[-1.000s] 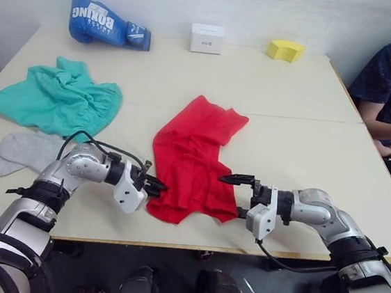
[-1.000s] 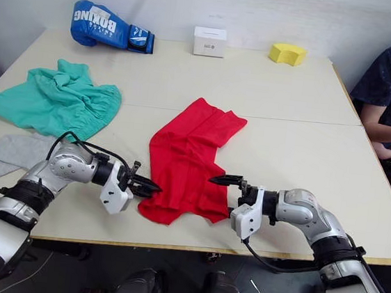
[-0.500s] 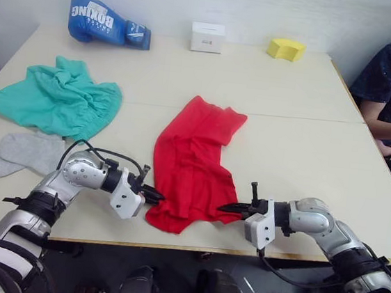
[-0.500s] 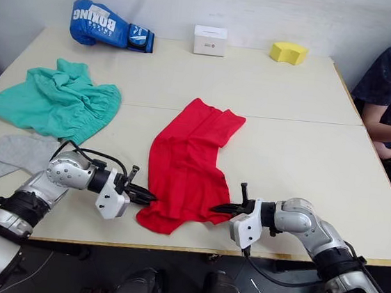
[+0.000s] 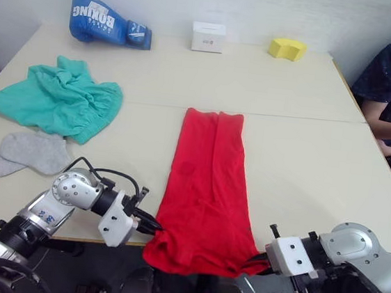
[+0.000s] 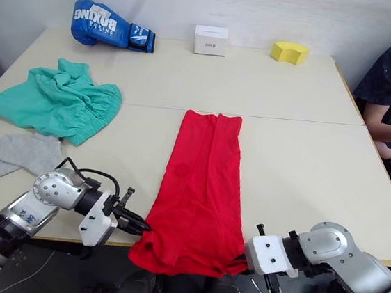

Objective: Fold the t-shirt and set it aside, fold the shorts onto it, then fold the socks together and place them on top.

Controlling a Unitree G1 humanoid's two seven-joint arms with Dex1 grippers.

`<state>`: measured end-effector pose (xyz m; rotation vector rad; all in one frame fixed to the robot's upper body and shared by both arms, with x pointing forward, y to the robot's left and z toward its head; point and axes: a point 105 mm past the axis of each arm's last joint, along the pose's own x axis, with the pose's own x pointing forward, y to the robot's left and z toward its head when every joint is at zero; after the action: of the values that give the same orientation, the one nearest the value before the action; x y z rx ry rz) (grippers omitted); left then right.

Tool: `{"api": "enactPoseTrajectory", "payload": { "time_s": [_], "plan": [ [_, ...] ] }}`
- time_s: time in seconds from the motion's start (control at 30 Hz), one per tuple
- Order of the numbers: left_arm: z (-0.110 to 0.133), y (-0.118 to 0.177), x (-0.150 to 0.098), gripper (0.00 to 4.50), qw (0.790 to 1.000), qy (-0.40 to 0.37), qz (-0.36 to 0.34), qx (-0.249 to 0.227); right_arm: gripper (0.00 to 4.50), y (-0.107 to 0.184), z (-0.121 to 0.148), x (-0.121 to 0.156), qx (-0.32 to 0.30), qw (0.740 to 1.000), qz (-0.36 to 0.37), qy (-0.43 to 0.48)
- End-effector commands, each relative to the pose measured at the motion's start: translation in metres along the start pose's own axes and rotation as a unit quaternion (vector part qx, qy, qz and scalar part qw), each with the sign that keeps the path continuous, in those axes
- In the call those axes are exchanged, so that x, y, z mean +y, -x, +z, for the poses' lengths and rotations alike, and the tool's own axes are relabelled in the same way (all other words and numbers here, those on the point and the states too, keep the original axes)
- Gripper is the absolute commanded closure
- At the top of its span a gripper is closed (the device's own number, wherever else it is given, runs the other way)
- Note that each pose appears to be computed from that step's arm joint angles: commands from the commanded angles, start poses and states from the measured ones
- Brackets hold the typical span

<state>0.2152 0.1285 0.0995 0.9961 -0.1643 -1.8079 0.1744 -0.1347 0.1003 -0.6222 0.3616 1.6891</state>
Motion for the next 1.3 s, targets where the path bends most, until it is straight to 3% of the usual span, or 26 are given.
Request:
{"api": "enactPoseTrajectory", "payload": {
  "time_s": [0.03,0.13,0.27,0.43,0.57,0.67,0.8,0.97,1.23,1.3],
  "plan": [
    [0.014,0.007,-0.008,4.50,0.999,0.032,-0.015,0.003,4.48,0.000,0.012,0.006,-0.016,1.000,0.001,-0.017],
    [0.020,0.010,-0.020,4.50,0.996,0.086,-0.039,0.006,4.48,0.000,0.010,0.012,-0.015,1.000,0.003,-0.025],
    [0.020,0.021,0.000,4.50,0.990,0.139,0.015,0.002,4.48,0.016,0.024,-0.010,-0.058,0.995,-0.059,-0.046],
    [0.003,0.054,0.051,4.50,0.977,0.183,0.105,-0.008,4.48,0.055,0.036,-0.054,-0.062,0.988,-0.134,-0.038],
    [-0.017,0.072,0.095,4.50,0.954,0.243,0.172,-0.033,4.48,0.078,0.043,-0.104,-0.070,0.976,-0.205,-0.001],
    [-0.034,0.077,0.136,4.50,0.932,0.268,0.236,-0.059,4.48,0.093,0.042,-0.149,-0.071,0.958,-0.275,0.029],
    [-0.050,0.074,0.169,4.50,0.914,0.290,0.275,-0.065,4.48,0.101,0.032,-0.189,-0.057,0.943,-0.325,0.043],
    [-0.075,0.071,0.185,4.50,0.896,0.310,0.316,-0.036,4.48,0.098,0.019,-0.228,-0.042,0.925,-0.374,0.045],
    [-0.087,0.080,0.200,4.50,0.854,0.332,0.398,-0.054,4.48,0.088,0.016,-0.255,-0.044,0.906,-0.420,0.045],
    [-0.094,0.082,0.197,4.50,0.854,0.328,0.404,-0.024,4.48,0.085,0.012,-0.260,-0.041,0.902,-0.428,0.030]
  ]
}}
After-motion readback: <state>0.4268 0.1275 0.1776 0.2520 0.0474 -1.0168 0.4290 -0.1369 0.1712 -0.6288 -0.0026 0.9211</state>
